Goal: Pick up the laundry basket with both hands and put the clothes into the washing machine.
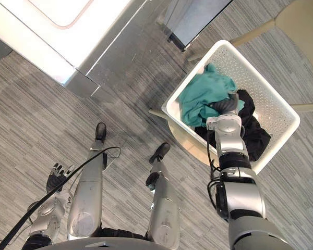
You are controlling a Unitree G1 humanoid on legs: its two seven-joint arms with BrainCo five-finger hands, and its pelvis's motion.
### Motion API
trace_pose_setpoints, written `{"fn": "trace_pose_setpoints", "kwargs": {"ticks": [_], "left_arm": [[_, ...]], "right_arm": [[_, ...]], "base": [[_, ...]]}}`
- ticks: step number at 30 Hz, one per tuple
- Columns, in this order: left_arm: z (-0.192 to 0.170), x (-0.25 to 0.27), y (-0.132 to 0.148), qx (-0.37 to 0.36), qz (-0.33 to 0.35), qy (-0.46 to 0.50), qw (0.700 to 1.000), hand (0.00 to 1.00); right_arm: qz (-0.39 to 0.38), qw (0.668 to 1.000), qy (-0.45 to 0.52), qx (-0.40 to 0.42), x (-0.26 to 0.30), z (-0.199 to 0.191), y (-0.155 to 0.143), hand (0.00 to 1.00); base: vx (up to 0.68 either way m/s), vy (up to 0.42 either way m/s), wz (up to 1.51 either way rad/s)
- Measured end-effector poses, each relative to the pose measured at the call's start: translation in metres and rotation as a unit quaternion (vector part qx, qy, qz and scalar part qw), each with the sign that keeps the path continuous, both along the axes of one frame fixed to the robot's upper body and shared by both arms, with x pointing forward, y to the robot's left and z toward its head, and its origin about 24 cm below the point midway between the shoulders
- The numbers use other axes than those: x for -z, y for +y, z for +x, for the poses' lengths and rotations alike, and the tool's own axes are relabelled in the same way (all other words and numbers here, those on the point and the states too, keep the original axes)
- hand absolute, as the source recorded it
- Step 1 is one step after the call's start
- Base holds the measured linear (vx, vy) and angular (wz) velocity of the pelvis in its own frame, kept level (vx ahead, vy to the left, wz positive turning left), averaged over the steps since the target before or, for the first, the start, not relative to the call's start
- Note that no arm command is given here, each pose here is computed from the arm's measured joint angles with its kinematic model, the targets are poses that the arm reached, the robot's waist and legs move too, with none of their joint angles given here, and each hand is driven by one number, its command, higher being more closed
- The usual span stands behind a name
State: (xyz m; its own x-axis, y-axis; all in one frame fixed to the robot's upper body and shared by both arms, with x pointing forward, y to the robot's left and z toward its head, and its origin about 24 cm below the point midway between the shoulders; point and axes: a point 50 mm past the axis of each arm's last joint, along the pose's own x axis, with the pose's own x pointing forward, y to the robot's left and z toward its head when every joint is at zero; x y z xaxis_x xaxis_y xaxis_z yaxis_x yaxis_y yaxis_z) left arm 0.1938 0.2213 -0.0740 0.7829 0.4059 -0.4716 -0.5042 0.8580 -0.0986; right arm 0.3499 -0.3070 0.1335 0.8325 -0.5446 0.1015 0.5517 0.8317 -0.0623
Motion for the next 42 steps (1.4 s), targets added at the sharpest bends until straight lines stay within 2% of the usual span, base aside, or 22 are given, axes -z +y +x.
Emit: {"fn": "trace_pose_setpoints", "kwargs": {"ticks": [3, 4, 7, 11, 14, 21, 23, 25, 28, 30, 33, 35, 37, 38, 40, 41, 42], "left_arm": [[-0.001, 0.000, 0.001, -0.016, -0.007, -0.001, 1.000, 0.00], [-0.001, 0.001, 0.001, -0.021, -0.007, 0.002, 1.000, 0.00], [-0.002, 0.002, 0.001, -0.032, -0.013, 0.004, 0.999, 0.00], [-0.005, 0.005, 0.002, -0.039, -0.017, 0.013, 0.999, 0.00], [-0.011, 0.014, 0.002, -0.046, -0.023, 0.038, 0.998, 0.00], [-0.058, 0.050, 0.017, -0.111, -0.059, 0.150, 0.981, 0.00], [-0.082, 0.054, 0.036, -0.166, -0.061, 0.166, 0.970, 0.00], [-0.093, 0.052, 0.051, -0.202, -0.055, 0.167, 0.963, 0.00], [-0.111, 0.041, 0.087, -0.280, -0.035, 0.149, 0.948, 0.00], [-0.113, 0.019, 0.118, -0.329, -0.004, 0.103, 0.939, 0.00], [-0.099, -0.028, 0.147, -0.363, 0.055, 0.004, 0.930, 0.00], [-0.082, -0.092, 0.166, -0.377, 0.162, -0.098, 0.907, 0.00], [-0.071, -0.143, 0.171, -0.383, 0.240, -0.177, 0.874, 0.00], [-0.068, -0.153, 0.170, -0.385, 0.257, -0.193, 0.866, 0.00], [-0.058, -0.194, 0.156, -0.388, 0.332, -0.245, 0.824, 0.00], [-0.057, -0.199, 0.153, -0.387, 0.340, -0.252, 0.819, 0.00], [-0.053, -0.215, 0.141, -0.378, 0.374, -0.275, 0.801, 0.00]], "right_arm": [[0.142, 0.985, -0.098, 0.028, -0.001, -0.010, -0.001, 1.00], [0.193, 0.969, -0.149, 0.034, -0.005, -0.016, 0.001, 1.00], [0.263, 0.930, -0.254, 0.038, -0.021, -0.029, 0.004, 1.00], [0.302, 0.889, -0.345, 0.022, -0.043, -0.044, 0.010, 1.00], [0.317, 0.870, -0.379, 0.003, -0.048, -0.052, 0.019, 1.00], [0.316, 0.866, -0.387, 0.001, -0.021, -0.091, 0.025, 1.00], [0.326, 0.870, -0.370, 0.012, -0.002, -0.102, 0.025, 1.00], [0.320, 0.877, -0.358, 0.016, 0.007, -0.108, 0.023, 1.00], [0.315, 0.886, -0.339, 0.022, 0.020, -0.117, 0.020, 1.00], [0.311, 0.889, -0.335, 0.022, 0.023, -0.120, 0.019, 1.00], [0.312, 0.891, -0.327, 0.036, 0.030, -0.124, 0.014, 1.00], [0.315, 0.888, -0.331, 0.047, 0.032, -0.126, 0.012, 1.00], [0.319, 0.889, -0.326, 0.050, 0.035, -0.126, 0.013, 1.00], [0.320, 0.889, -0.323, 0.050, 0.037, -0.125, 0.013, 1.00], [0.325, 0.891, -0.314, 0.039, 0.040, -0.122, 0.018, 1.00], [0.326, 0.891, -0.313, 0.037, 0.040, -0.121, 0.020, 1.00], [0.330, 0.892, -0.308, 0.026, 0.041, -0.118, 0.025, 1.00]], "base": [[0.01, -0.004, 0.00], [0.00, 0.000, 0.00], [0.00, 0.000, 0.00], [0.02, -0.004, -0.02], [0.06, -0.004, 0.03], [0.07, -0.002, 0.14], [0.14, -0.004, 0.11], [0.11, -0.001, 0.10], [0.13, -0.012, 0.01], [0.11, -0.024, -0.02], [0.11, -0.033, 0.03], [0.10, -0.019, -0.03], [0.07, -0.009, -0.04], [0.04, -0.004, -0.10], [0.01, -0.003, -0.12], [0.00, -0.005, -0.20], [-0.01, -0.005, -0.24]]}}
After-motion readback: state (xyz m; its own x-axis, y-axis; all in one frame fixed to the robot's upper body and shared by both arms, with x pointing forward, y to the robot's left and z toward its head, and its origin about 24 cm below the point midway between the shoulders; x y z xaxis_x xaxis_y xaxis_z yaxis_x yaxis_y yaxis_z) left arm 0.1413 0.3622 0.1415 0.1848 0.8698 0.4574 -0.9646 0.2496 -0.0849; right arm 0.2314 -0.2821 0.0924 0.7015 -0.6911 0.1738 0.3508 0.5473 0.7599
